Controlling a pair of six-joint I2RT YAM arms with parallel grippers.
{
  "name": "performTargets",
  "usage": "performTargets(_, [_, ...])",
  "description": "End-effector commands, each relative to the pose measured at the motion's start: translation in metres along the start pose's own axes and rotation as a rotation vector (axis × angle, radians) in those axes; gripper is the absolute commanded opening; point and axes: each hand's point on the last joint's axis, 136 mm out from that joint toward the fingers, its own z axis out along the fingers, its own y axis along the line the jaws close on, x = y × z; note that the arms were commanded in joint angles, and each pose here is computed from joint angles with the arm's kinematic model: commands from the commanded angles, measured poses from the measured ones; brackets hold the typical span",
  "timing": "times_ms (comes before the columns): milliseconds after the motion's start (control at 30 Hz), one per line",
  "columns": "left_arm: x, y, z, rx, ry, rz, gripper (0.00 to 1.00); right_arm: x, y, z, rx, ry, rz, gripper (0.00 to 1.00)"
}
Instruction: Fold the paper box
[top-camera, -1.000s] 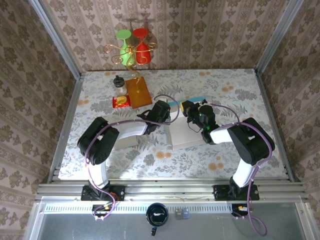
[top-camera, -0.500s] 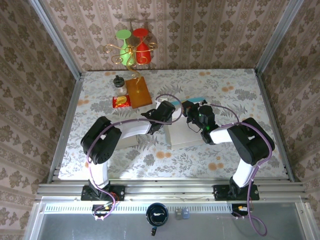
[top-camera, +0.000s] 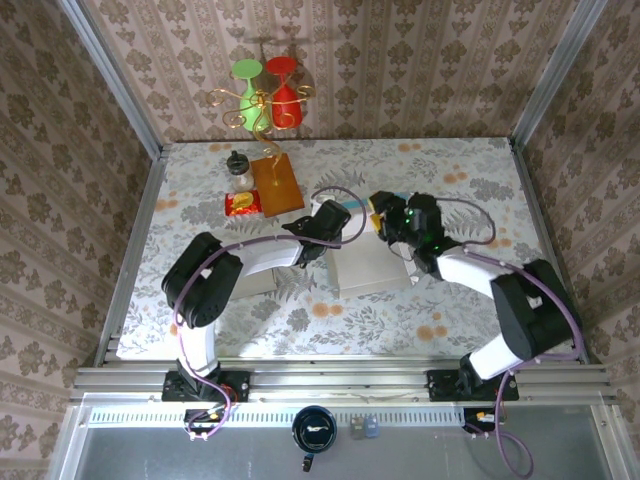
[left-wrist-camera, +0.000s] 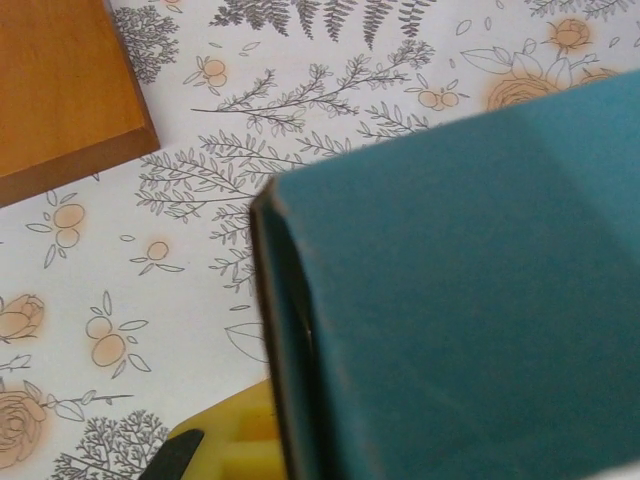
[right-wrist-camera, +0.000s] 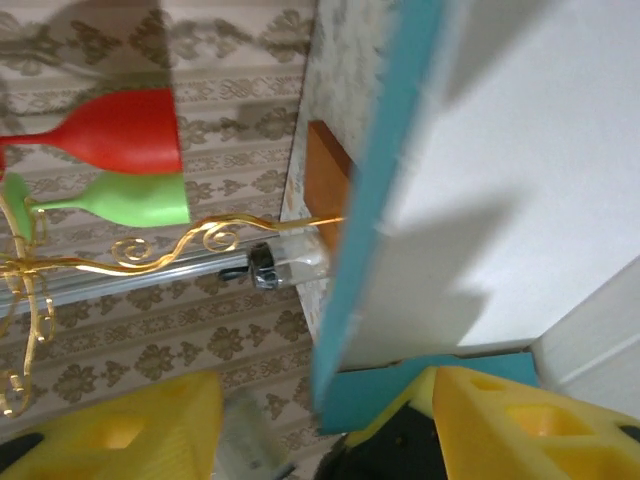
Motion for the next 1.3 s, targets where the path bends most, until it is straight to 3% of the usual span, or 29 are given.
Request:
performTargets(0, [-0.005, 0.019, -0.008, -0.027, -0.005, 0.068, 0.0, -0.01, 0.012, -0.032, 0.104, 0.01, -0.113, 0.67])
performTargets(200, [-0.029, 0.016, -0.018, 0.121, -0.04, 0.063, 0.0, -0.051, 0.018, -0.072, 0.174, -0.025, -0.187, 0.64])
performTargets(400, [-0.057, 0.006, -0.033, 0.333, -0.029, 0.052, 0.0, -0.089, 0.022, -0.096, 0.222, -0.047, -0.316, 0.54])
performTargets(533, [-0.071, 0.001, -0.048, 0.537, -0.014, 0.026, 0.0, -0.096, 0.044, -0.098, 0.169, -0.028, -0.446, 0.44])
performTargets(767, [-0.083, 0.001, -0.061, 0.883, 0.074, -0.061, 0.0, -0.072, 0.093, -0.084, -0.086, 0.176, -0.664, 0.3])
performTargets(933, [-0.088, -0.001, -0.066, 1.043, 0.118, -0.119, 0.0, -0.054, 0.117, -0.079, -0.27, 0.296, -0.704, 0.29])
performTargets(1267, [-0.079, -0.001, -0.052, 1.053, 0.209, -0.146, 0.0, -0.023, 0.138, -0.078, -0.386, 0.403, -0.734, 0.29])
